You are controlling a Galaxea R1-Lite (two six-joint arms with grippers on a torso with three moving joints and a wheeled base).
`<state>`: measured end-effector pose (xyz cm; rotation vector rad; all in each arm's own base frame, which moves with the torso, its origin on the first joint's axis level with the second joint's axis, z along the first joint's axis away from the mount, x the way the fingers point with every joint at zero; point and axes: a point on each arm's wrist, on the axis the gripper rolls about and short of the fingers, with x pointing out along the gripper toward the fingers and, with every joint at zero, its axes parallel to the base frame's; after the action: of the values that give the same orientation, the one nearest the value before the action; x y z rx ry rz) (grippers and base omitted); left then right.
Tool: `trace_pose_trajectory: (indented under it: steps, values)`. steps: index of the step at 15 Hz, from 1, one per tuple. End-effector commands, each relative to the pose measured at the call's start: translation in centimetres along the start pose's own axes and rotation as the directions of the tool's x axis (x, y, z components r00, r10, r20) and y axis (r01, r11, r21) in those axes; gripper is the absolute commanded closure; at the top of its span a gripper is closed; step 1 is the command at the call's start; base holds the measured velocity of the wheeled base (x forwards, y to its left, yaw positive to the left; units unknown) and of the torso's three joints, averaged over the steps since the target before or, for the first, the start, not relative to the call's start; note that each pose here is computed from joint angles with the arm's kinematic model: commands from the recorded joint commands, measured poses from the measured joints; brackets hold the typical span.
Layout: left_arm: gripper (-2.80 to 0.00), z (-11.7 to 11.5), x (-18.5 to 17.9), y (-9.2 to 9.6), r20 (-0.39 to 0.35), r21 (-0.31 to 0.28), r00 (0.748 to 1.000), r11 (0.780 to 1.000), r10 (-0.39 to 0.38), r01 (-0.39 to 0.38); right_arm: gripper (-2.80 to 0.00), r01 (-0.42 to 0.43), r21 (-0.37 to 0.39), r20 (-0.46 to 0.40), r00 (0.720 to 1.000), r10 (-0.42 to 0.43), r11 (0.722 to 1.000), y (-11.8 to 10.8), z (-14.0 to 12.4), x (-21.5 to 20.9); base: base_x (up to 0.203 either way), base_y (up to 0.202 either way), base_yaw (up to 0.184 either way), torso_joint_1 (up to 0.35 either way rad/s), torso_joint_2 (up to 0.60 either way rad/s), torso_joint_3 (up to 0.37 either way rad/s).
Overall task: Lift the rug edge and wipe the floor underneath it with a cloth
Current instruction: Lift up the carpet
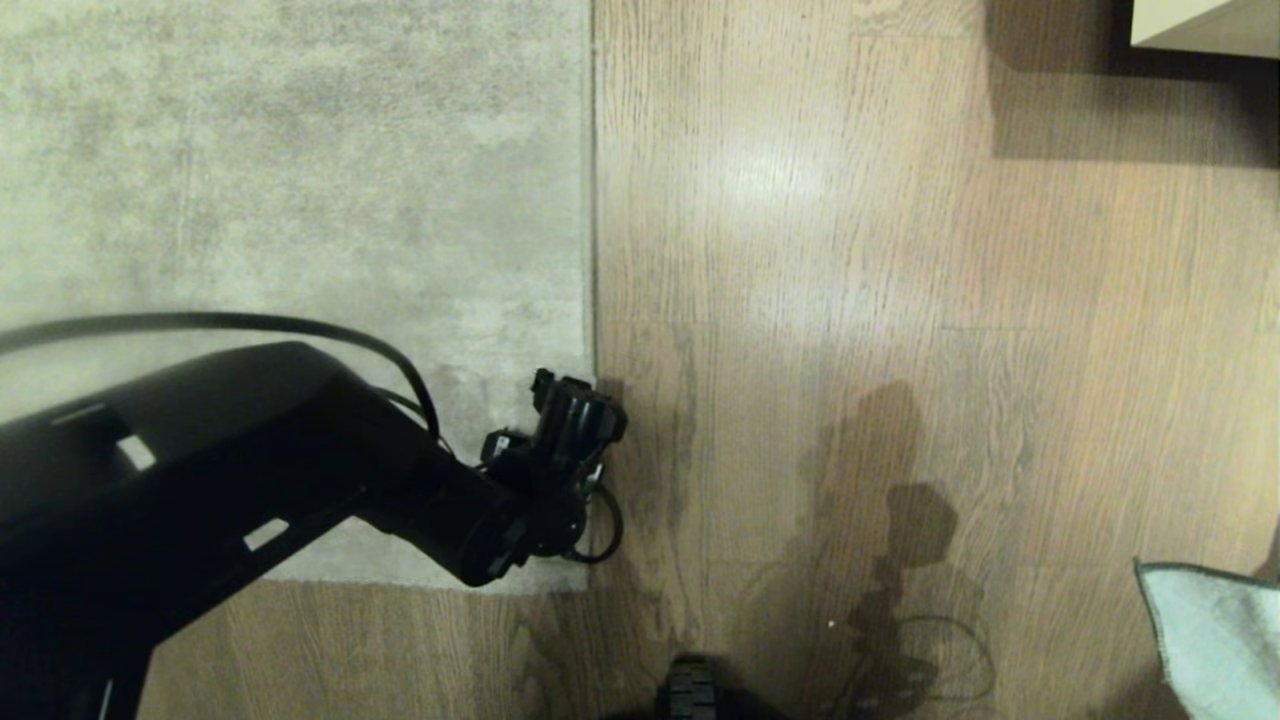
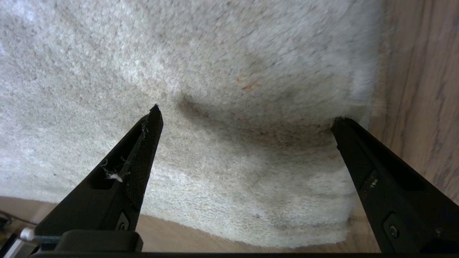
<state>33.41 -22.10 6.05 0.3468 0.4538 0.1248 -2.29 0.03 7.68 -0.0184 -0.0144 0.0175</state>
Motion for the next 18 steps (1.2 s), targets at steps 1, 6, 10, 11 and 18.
trace_pose_trajectory:
  steps: [1, 6, 10, 11, 18]
  values:
    - [-2.8, 0.8, -0.6, -0.9, 0.035, -0.019, 0.999, 1.0, -0.024, 0.024, 0.0, -0.001, -0.002, 0.0, 1.0, 0.001, 1.0, 0.0, 0.0, 0.0, 0.0, 0.0, 0.0, 0.0, 0.0, 0.0]
    - [-2.8, 1.7, -2.5, -2.1, 0.072, -0.015, 0.995, 0.997, -0.071, 0.072, 0.0, -0.001, 0.0, 0.0, 1.0, 0.001, 1.0, 0.0, 0.0, 0.0, 0.0, 0.0, 0.0, 0.0, 0.0, 0.0]
    - [-2.8, 1.3, -2.2, -2.1, 0.06, -0.007, 0.996, 0.998, -0.061, 0.061, 0.0, -0.001, -0.002, 0.0, 1.0, 0.001, 1.0, 0.0, 0.0, 0.0, 0.0, 0.0, 0.0, 0.0, 0.0, 0.0]
    - [-2.8, 1.2, -2.1, -2.0, 0.053, -0.003, 0.997, 0.998, -0.055, 0.055, 0.0, -0.001, 0.0, 0.0, 1.0, 0.001, 1.0, 0.0, 0.0, 0.0, 0.0, 0.0, 0.0, 0.0, 0.0, 0.0]
    - [-2.8, -0.5, -0.1, -0.4, -0.016, 0.02, 1.0, 1.0, -0.001, 0.002, 0.0, -0.001, 0.0, 0.0, 1.0, 0.001, 1.0, 0.0, 0.0, 0.0, 0.0, 0.0, 0.0, 0.0, 0.0, 0.0]
